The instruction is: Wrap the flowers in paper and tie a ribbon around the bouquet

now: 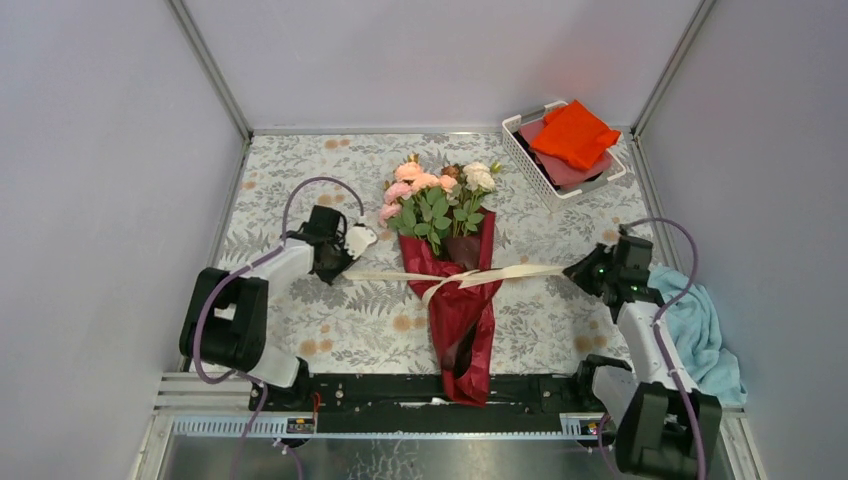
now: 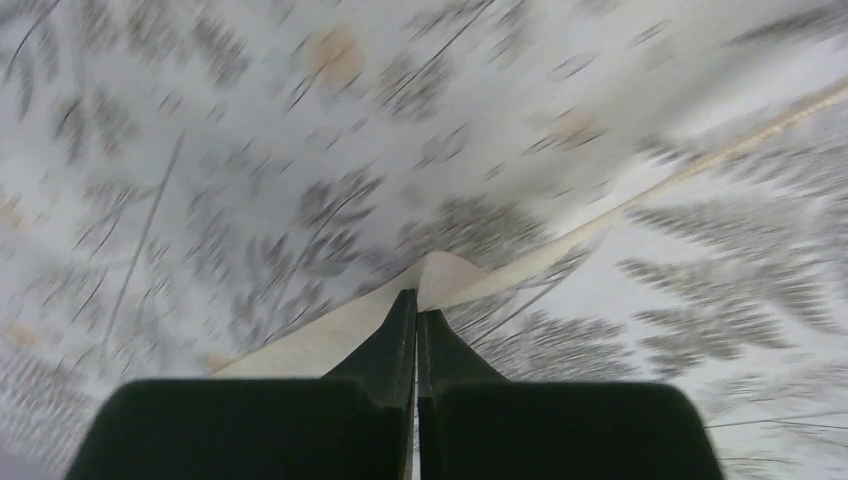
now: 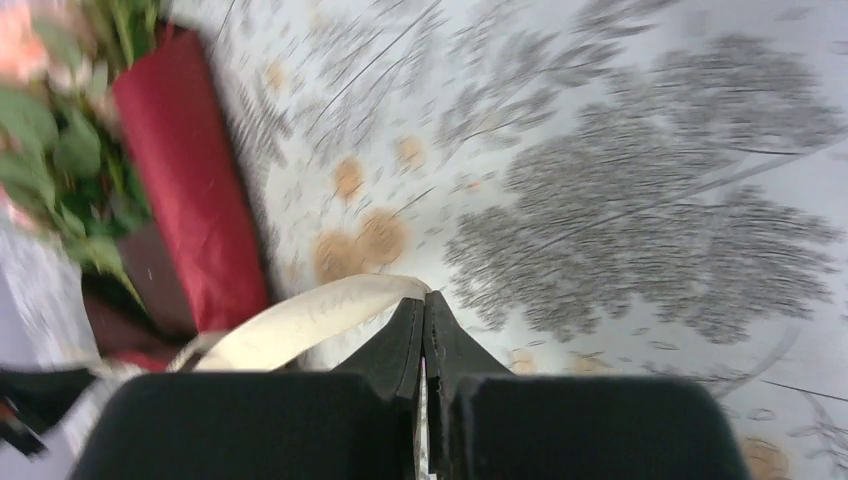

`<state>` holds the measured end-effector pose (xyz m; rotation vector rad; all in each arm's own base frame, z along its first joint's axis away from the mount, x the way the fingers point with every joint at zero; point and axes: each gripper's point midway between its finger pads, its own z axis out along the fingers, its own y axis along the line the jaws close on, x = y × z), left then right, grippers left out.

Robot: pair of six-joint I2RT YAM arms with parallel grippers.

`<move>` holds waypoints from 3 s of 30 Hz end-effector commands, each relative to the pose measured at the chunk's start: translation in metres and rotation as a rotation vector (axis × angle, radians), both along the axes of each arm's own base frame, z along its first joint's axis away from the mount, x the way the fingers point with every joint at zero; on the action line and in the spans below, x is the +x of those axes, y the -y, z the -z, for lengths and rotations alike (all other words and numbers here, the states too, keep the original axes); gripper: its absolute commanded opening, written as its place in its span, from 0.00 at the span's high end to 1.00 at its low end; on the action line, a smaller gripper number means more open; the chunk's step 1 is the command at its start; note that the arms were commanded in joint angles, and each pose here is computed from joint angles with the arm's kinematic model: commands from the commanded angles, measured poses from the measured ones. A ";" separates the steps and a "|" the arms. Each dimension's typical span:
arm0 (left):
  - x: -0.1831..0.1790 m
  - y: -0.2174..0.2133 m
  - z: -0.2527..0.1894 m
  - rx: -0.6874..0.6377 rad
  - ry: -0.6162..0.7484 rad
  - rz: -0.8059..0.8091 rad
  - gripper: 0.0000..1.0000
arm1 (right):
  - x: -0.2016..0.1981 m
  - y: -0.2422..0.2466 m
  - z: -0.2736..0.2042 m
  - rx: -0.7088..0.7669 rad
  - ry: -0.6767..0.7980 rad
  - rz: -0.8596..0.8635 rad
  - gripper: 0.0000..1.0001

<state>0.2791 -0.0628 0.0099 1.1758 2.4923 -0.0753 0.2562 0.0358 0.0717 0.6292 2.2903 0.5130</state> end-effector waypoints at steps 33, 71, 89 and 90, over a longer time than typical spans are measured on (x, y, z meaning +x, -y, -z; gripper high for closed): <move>0.004 -0.194 0.004 0.173 0.067 -0.342 1.00 | 0.019 0.107 0.010 0.133 0.065 0.408 1.00; -0.111 0.217 -0.097 -0.551 -0.175 0.565 0.53 | -0.155 -0.276 0.041 0.444 -0.306 -0.832 1.00; -0.186 0.248 -0.001 -0.260 -0.124 0.955 0.47 | -0.120 -0.246 0.051 0.285 -0.309 -0.566 1.00; -0.189 0.246 0.003 -0.236 -0.114 0.979 0.47 | -0.116 -0.242 0.046 0.266 -0.297 -0.543 1.00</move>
